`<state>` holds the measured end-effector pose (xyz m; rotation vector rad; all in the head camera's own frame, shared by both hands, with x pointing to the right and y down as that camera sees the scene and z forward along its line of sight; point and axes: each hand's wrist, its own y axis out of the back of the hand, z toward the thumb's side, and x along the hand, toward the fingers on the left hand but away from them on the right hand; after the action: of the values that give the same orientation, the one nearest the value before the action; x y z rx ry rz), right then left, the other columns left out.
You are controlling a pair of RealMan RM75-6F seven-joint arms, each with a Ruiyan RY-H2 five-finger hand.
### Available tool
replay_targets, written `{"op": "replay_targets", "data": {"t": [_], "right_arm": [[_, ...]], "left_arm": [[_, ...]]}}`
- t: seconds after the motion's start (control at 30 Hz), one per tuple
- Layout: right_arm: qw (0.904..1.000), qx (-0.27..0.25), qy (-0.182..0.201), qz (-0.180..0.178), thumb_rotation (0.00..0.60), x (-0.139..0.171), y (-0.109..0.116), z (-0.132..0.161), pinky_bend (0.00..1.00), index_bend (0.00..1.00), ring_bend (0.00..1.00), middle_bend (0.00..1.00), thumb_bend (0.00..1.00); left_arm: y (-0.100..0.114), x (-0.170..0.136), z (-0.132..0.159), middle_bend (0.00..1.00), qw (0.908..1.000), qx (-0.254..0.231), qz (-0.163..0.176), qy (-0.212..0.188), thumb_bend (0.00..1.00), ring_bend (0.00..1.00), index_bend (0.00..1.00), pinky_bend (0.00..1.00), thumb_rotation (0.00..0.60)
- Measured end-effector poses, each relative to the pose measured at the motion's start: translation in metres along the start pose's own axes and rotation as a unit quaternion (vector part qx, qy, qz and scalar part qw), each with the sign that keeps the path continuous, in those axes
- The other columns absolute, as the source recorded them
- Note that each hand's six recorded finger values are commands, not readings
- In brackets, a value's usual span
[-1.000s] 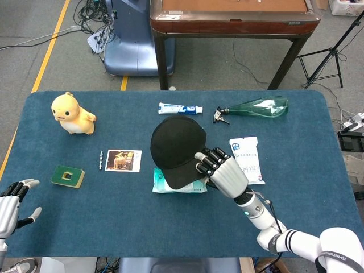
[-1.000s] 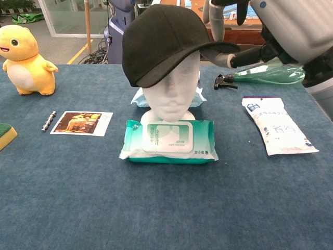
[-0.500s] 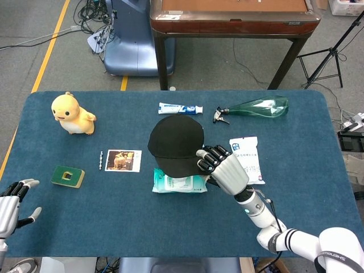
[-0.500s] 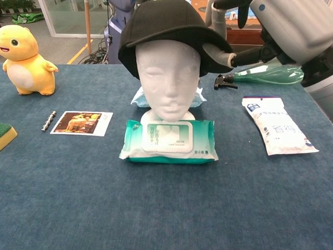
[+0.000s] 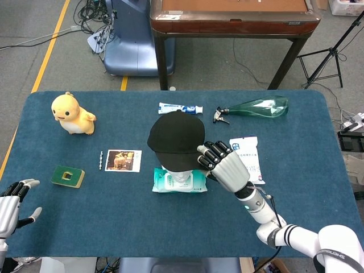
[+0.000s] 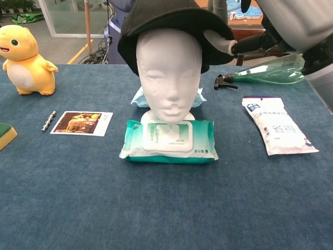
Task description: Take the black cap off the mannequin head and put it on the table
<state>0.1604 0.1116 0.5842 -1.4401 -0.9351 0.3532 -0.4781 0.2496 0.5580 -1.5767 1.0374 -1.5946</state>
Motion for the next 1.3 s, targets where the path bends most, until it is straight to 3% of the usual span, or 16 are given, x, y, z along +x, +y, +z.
{"op": "replay_targets", "data": {"t": [0.43, 0.8, 1.03, 1.17, 1.3], "right_arm": [[0.9983, 0.051, -0.009, -0.026, 0.600, -0.019, 0.012, -0.021, 0.54, 0.67, 0.40, 0.48, 0.37], [0.9885, 0.145, -0.030, -0.031, 0.600, -0.027, 0.033, -0.062, 0.54, 0.67, 0.40, 0.49, 0.37], [0.9750, 0.203, -0.086, 0.029, 0.600, 0.019, 0.041, -0.101, 0.54, 0.67, 0.40, 0.49, 0.37], [0.9585, 0.231, -0.138, 0.094, 0.600, 0.059, 0.038, -0.120, 0.54, 0.67, 0.40, 0.48, 0.37], [0.9412, 0.252, -0.163, 0.154, 0.600, 0.089, 0.029, -0.126, 0.52, 0.67, 0.38, 0.47, 0.37]], "left_arm": [[0.000, 0.000, 0.000, 0.24, 1.0000, -0.001, 0.000, 0.001, 0.22, 0.20, 0.25, 0.40, 0.600], [0.001, -0.001, 0.000, 0.24, 1.0000, 0.000, 0.001, 0.000, 0.22, 0.20, 0.25, 0.40, 0.600], [-0.002, 0.000, 0.001, 0.24, 1.0000, 0.005, -0.001, 0.001, 0.22, 0.20, 0.25, 0.40, 0.600], [-0.003, 0.000, 0.002, 0.24, 1.0000, 0.007, -0.002, 0.002, 0.22, 0.20, 0.25, 0.40, 0.600], [-0.005, 0.001, 0.002, 0.24, 0.9999, 0.009, -0.005, 0.003, 0.22, 0.20, 0.25, 0.40, 0.600]]}}
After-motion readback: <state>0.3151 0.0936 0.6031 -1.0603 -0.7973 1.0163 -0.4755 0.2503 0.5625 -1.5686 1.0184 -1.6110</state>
